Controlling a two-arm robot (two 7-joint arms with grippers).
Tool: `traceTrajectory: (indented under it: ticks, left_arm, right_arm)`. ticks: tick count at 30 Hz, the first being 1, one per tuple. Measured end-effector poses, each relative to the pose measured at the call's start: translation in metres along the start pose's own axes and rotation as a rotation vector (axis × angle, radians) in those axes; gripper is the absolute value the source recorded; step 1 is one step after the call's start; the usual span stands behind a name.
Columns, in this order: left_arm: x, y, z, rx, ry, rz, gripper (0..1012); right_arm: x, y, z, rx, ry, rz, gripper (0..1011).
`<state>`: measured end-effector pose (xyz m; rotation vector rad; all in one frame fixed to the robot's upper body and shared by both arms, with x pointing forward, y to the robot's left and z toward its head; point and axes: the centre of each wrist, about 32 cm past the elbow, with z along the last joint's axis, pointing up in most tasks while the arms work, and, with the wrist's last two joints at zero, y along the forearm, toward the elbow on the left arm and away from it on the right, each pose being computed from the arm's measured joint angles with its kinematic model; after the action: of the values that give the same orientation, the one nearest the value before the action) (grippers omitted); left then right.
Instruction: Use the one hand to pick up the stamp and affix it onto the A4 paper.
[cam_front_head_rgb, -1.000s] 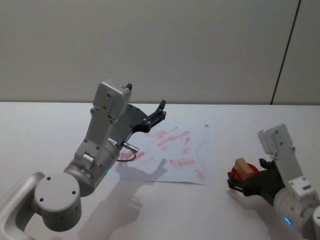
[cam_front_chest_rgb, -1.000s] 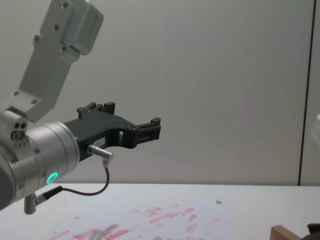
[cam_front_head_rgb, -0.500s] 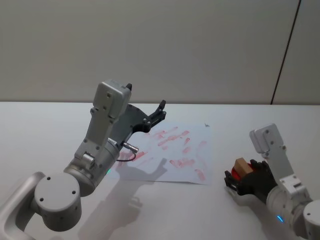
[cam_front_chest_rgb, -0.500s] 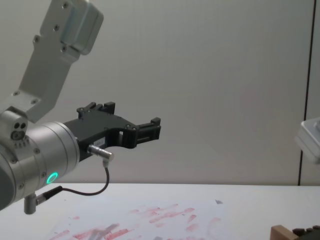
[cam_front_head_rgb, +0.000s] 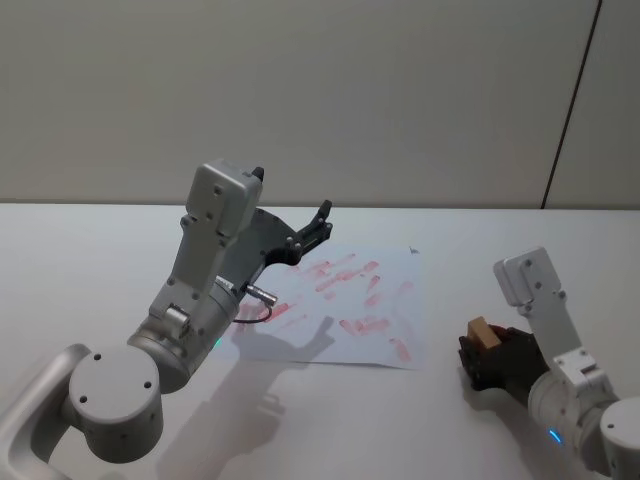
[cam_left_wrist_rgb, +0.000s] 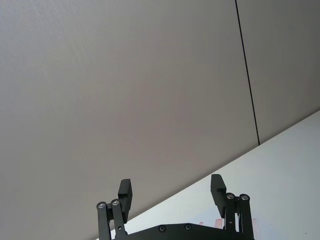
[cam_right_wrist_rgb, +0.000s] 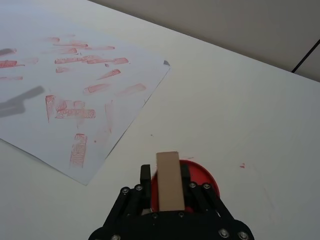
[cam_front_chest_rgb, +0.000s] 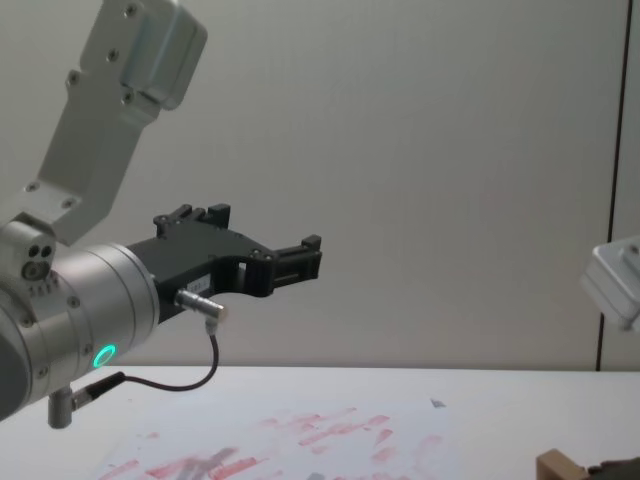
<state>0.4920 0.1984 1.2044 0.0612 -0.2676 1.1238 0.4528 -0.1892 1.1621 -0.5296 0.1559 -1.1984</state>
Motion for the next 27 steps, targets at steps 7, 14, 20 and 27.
traceTrajectory:
  ticks: [7, 14, 20, 27]
  left_arm:
    - [0.0000, 0.0000, 0.0000, 0.000, 0.000, 0.000, 1002]
    - [0.0000, 0.0000, 0.0000, 0.000, 0.000, 0.000, 1003]
    - [0.0000, 0.0000, 0.0000, 0.000, 0.000, 0.000, 1002]
    - [0.0000, 0.0000, 0.0000, 0.000, 0.000, 0.000, 1002]
  right_arm:
    - [0.000, 0.001, 0.000, -0.001, -0.001, 0.001, 219]
    - [0.000, 0.001, 0.001, 0.011, -0.002, 0.003, 219]
    - [-0.001, 0.003, 0.007, 0.065, -0.003, 0.016, 220]
    - [-0.004, 0.007, 0.023, 0.155, -0.009, 0.055, 220]
